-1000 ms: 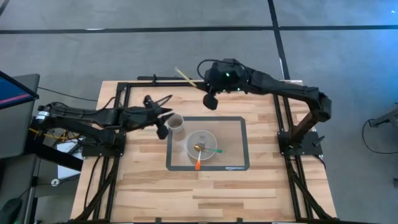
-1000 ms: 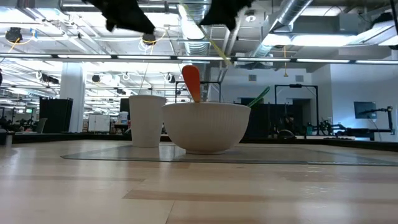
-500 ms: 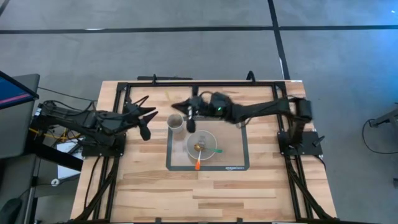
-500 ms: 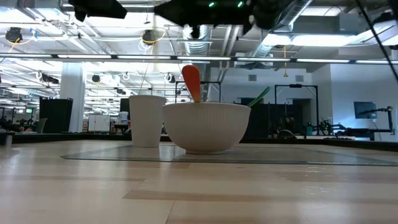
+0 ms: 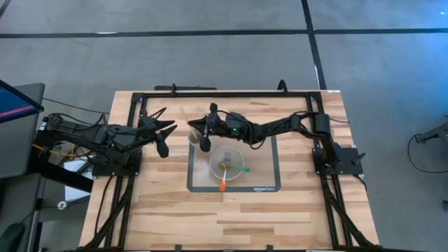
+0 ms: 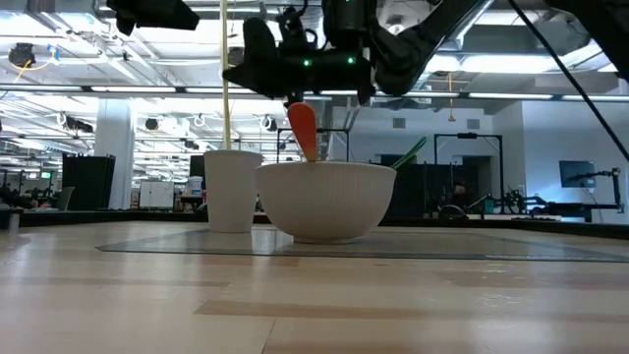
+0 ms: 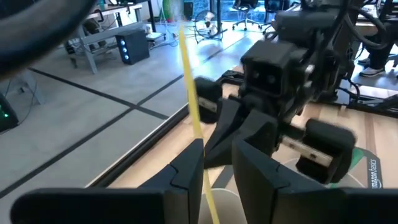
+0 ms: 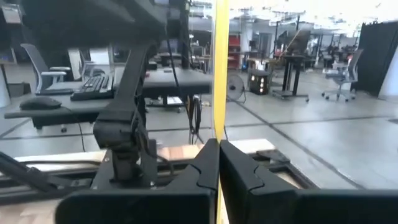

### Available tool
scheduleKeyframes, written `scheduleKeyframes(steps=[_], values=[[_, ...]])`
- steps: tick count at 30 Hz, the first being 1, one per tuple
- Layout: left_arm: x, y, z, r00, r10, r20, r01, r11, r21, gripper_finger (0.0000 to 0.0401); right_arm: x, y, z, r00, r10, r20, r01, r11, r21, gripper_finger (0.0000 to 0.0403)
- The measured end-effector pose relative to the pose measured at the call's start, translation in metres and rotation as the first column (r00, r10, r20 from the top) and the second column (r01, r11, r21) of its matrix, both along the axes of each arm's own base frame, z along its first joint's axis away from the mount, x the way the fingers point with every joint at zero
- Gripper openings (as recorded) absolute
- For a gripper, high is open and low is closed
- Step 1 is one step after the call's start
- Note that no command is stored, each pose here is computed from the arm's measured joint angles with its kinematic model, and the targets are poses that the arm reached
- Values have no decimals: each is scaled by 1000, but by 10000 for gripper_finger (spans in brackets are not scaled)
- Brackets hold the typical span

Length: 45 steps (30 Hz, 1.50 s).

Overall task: Pick & Place Utensil
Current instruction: Put the yellow straw into the white cup, then return to Home Position

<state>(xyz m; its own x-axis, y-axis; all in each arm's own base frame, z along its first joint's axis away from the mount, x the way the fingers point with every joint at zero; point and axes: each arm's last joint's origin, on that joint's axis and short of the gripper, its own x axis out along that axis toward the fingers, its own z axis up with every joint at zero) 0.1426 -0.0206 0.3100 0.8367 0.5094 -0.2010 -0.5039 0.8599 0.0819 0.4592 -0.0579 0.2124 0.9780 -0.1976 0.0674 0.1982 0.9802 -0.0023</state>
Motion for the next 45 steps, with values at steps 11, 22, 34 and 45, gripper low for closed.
scheduleKeyframes(steps=[11,22,34,45], values=[[0,0,0,1000,1,0,-1,1000,0,85,0,-2,-10,994,-2,-105,4,1000,12,47],[0,0,0,1000,1,0,-1,1000,0,85,-3,-2,-4,993,-4,-122,6,1000,11,119],[1,0,-5,1000,-4,-29,5,1000,25,85,-102,23,135,944,12,-329,-76,980,-184,117],[-3,1,0,999,1,37,-1,1000,-12,85,-233,55,140,897,100,-431,-176,974,-140,107]])
